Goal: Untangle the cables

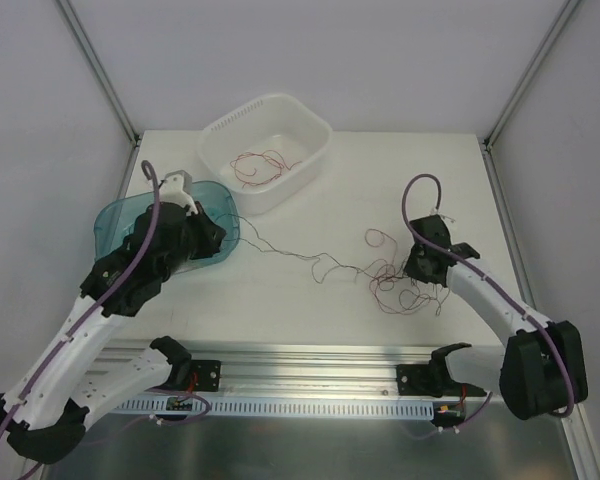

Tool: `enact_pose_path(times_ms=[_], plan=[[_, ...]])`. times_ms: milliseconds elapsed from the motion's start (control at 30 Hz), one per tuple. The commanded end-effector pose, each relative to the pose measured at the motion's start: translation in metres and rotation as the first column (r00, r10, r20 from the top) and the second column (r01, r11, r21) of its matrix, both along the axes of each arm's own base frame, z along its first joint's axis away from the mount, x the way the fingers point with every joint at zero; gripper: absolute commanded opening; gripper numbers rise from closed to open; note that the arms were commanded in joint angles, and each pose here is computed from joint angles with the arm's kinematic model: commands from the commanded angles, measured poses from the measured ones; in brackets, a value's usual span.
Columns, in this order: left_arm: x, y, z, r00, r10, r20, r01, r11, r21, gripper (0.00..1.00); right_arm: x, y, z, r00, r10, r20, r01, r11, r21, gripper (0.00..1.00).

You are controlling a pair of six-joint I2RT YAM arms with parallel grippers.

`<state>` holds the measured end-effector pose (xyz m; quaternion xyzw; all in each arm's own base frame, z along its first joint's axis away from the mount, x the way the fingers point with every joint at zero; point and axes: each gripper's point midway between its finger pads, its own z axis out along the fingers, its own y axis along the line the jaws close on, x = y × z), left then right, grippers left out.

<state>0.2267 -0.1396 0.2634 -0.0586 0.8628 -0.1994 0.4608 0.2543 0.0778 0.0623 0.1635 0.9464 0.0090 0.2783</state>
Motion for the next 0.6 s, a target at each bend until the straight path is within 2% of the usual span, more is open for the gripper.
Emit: enact_pose_path(times_ms=[0,167,267,333,400,567], plan=[[-0.008,0.029,0.033,0.998,0.028,0.063,-0.033,0.997,0.072,0.0,-0.021,-0.038,0.008,0.999,-0.017,-0.04,0.015,0.998,-0.065,0.1],[-0.012,0.026,0.051,0.997,-0.005,0.083,0.0,0.998,0.057,0.0,-0.021,-0.052,0.042,1.0,-0.017,0.019,0.019,0.996,-0.09,0.12],[-0.015,0.037,0.056,0.994,0.036,0.101,-0.043,0.997,0.062,0.0,-0.022,-0.058,0.051,0.999,-0.031,0.037,0.035,0.994,-0.103,0.13],[-0.016,0.049,0.069,0.987,0.084,0.136,-0.093,0.994,0.064,0.0,-0.022,-0.067,0.047,0.999,-0.051,0.017,0.052,0.992,-0.114,0.16],[-0.021,0.07,0.073,0.978,0.148,0.145,-0.166,0.98,0.114,0.0,-0.025,-0.077,0.037,0.995,-0.093,-0.022,0.091,0.992,-0.09,0.2],[-0.031,0.095,0.094,0.96,0.207,0.19,-0.236,0.961,0.147,0.0,-0.028,-0.084,0.024,0.989,-0.137,-0.059,0.134,0.99,-0.047,0.23]])
